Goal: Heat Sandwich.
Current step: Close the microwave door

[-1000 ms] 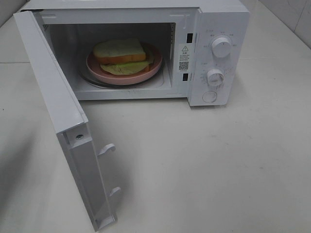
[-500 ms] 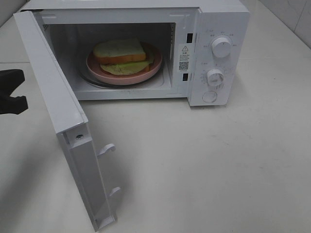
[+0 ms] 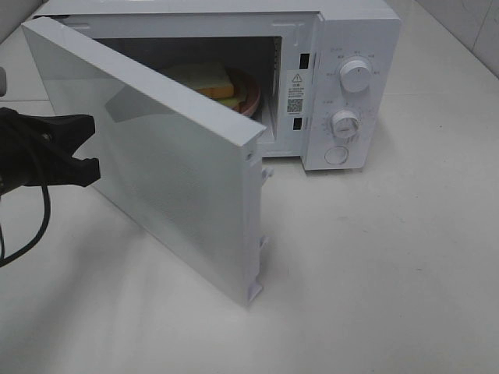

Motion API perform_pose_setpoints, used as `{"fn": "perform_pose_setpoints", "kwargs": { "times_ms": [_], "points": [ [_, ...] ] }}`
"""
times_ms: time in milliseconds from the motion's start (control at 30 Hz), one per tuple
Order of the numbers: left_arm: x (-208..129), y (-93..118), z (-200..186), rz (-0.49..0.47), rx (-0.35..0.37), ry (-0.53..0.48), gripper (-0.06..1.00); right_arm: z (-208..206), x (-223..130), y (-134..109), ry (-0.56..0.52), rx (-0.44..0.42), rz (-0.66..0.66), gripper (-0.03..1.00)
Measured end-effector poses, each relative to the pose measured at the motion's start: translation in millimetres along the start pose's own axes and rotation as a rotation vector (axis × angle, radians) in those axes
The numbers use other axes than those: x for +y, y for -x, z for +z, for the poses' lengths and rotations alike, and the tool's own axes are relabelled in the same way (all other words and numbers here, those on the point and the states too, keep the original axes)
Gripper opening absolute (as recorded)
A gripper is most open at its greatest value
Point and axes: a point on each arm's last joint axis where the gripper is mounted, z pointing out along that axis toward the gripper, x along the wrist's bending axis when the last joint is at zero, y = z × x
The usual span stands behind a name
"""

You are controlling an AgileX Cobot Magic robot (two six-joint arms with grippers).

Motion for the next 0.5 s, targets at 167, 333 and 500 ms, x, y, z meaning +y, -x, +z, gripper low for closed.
{"fn": "perform_pose_setpoints", "kwargs": {
  "times_ms": [167,333,500],
  "points": [
    [2.1,10.2,6.8,-0.009,0.02,0.01,0.0,0.0,0.0,0.0,0.0,0.0,0.0,0.77],
    [4.0,20.3,14.6,-0.032,0.03,0.016,0.0,0.0,0.0,0.0,0.0,0.0,0.0,0.77],
    [8.2,31.4,23.4,-0.037,0.035,0.03,0.0,0.0,0.0,0.0,0.0,0.0,0.0,0.77]
  ]
}}
